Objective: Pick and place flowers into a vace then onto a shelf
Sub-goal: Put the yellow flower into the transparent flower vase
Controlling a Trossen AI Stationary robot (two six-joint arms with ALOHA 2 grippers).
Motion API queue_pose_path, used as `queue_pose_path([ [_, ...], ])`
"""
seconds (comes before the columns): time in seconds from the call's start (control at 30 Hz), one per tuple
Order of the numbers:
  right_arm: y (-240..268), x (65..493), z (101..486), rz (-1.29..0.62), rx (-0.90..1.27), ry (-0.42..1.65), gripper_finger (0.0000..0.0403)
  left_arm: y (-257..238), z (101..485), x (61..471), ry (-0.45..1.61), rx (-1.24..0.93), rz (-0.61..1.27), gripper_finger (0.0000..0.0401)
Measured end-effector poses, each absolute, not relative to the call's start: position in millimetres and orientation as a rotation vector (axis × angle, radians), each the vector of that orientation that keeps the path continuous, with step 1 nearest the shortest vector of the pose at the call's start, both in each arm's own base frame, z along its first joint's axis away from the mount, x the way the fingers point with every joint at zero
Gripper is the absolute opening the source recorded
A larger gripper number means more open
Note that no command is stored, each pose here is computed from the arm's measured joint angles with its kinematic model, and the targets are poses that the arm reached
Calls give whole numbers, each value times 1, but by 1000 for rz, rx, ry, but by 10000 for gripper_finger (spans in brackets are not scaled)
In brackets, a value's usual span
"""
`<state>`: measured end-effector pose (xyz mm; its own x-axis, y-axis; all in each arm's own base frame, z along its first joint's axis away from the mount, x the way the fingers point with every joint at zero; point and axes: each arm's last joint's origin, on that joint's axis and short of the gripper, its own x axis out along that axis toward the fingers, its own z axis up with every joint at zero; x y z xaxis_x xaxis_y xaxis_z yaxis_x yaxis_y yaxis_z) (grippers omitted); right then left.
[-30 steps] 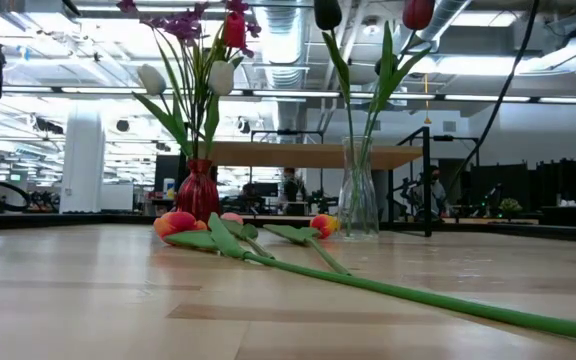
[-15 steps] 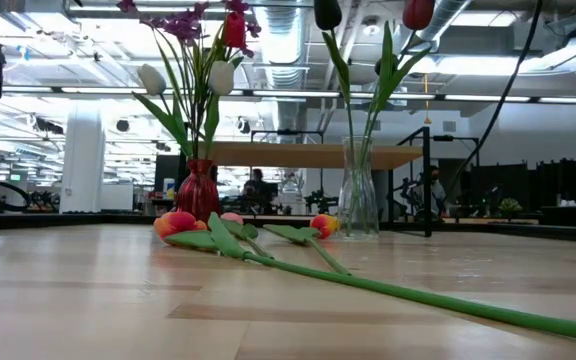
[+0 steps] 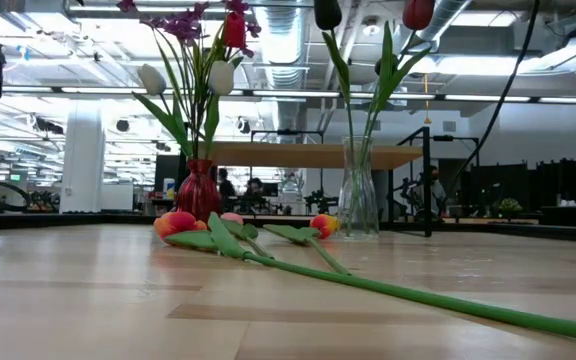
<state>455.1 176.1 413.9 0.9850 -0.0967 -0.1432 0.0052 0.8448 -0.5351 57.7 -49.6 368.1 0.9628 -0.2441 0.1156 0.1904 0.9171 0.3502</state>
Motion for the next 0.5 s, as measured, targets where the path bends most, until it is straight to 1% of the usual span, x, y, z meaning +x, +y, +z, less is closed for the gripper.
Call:
queue_pose_path([
  [0.1, 177, 453, 406, -23, -520, 241, 0, -50, 367, 58, -147, 335, -225, 83],
  [0.23, 175, 450, 392, 64, -422, 365, 0, -50, 363, 58, -116, 337, -233, 83],
  [0.3, 172, 452, 385, 71, -391, 420, 0, -50, 362, 58, -105, 332, -231, 83],
  [0.37, 169, 459, 373, 60, -375, 457, 0, -50, 361, 58, -96, 323, -229, 83],
  [0.5, 164, 478, 339, 51, -410, 537, 0, -50, 360, 58, -85, 301, -231, 83],
])
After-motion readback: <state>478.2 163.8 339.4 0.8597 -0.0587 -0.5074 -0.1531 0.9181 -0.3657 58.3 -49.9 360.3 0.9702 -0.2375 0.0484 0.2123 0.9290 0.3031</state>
